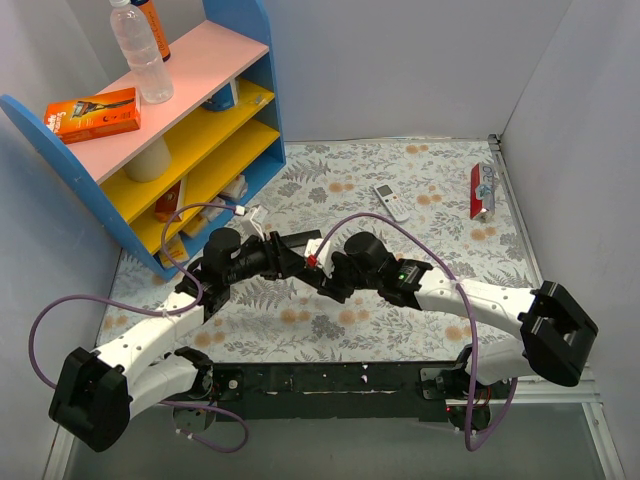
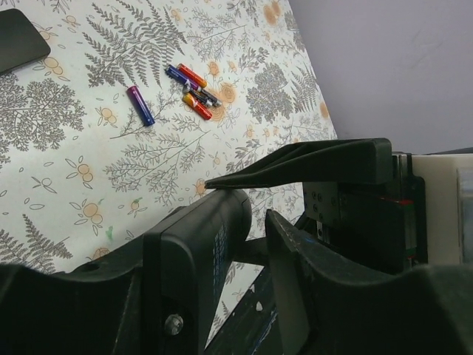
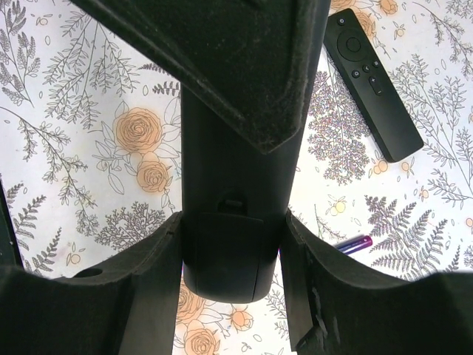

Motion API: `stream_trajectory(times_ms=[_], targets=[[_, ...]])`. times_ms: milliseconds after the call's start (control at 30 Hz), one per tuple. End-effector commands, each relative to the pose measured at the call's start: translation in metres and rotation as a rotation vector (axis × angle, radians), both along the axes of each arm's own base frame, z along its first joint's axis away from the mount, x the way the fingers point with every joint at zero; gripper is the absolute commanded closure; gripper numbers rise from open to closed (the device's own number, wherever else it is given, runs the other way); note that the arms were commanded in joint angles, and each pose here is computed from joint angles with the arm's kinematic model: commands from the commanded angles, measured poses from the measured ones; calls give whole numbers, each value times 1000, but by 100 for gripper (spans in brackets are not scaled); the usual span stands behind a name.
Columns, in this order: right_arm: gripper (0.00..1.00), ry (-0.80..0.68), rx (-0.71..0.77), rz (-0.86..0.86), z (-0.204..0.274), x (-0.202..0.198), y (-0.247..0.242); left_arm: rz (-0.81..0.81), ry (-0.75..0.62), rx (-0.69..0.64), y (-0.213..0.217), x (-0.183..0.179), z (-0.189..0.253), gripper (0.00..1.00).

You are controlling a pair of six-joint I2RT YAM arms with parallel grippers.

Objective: Load the batteries into the remote control

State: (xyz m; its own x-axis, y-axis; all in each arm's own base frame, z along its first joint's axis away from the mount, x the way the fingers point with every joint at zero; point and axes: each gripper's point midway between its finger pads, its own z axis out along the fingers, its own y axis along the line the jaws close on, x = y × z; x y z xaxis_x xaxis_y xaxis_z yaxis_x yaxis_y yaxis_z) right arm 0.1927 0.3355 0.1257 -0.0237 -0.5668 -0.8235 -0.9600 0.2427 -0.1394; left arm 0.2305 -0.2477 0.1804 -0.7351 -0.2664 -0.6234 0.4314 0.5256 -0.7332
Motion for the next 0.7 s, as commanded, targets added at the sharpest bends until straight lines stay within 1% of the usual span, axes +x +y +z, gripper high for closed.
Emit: stream_trajectory(times_ms=[0,33,100,133,167,200,233,300,333,367,400,433,467,533,600,667], targets=[[99,-52,71,23,26,7,16,-67,-42,-25,-7,-10,17,89],[99,-53,74,24,26,7,16,-71,-32,-23,-7,-10,14,98],[99,-53,86,9,28,8,17,-64,-28,-23,-6,-10,12,100],[94,-51,96,5,30,8,18,-60,-37,-25,-5,-10,14,100],[80,-50,103,-10,30,10,18,-38,-46,-24,-4,-7,14,100],[77,-33,116,-37,30,11,17,-24,-49,-23,-2,-6,14,100],[77,-42,137,-44,34,12,19,-11,-51,-20,0,-5,12,100],[81,-41,157,-27,35,8,19,-2,-65,-31,1,-5,16,100],[84,-50,177,-21,38,8,21,1,-62,-33,1,-5,14,100],[92,-54,185,-18,40,8,21,2,-64,-39,1,-5,16,100],[96,-58,185,-25,40,9,21,22,-63,-41,3,-3,17,96],[99,-58,185,-33,39,10,21,32,-69,-43,4,-2,18,92],[99,-63,191,-45,41,13,21,38,-69,-45,5,-3,16,91],[99,-61,196,-44,40,12,21,40,-87,-73,5,-4,22,94],[99,-70,199,-59,39,15,21,40,-99,-89,6,-5,23,99],[99,-66,188,-82,35,18,18,30,-102,-98,5,-7,23,100]])
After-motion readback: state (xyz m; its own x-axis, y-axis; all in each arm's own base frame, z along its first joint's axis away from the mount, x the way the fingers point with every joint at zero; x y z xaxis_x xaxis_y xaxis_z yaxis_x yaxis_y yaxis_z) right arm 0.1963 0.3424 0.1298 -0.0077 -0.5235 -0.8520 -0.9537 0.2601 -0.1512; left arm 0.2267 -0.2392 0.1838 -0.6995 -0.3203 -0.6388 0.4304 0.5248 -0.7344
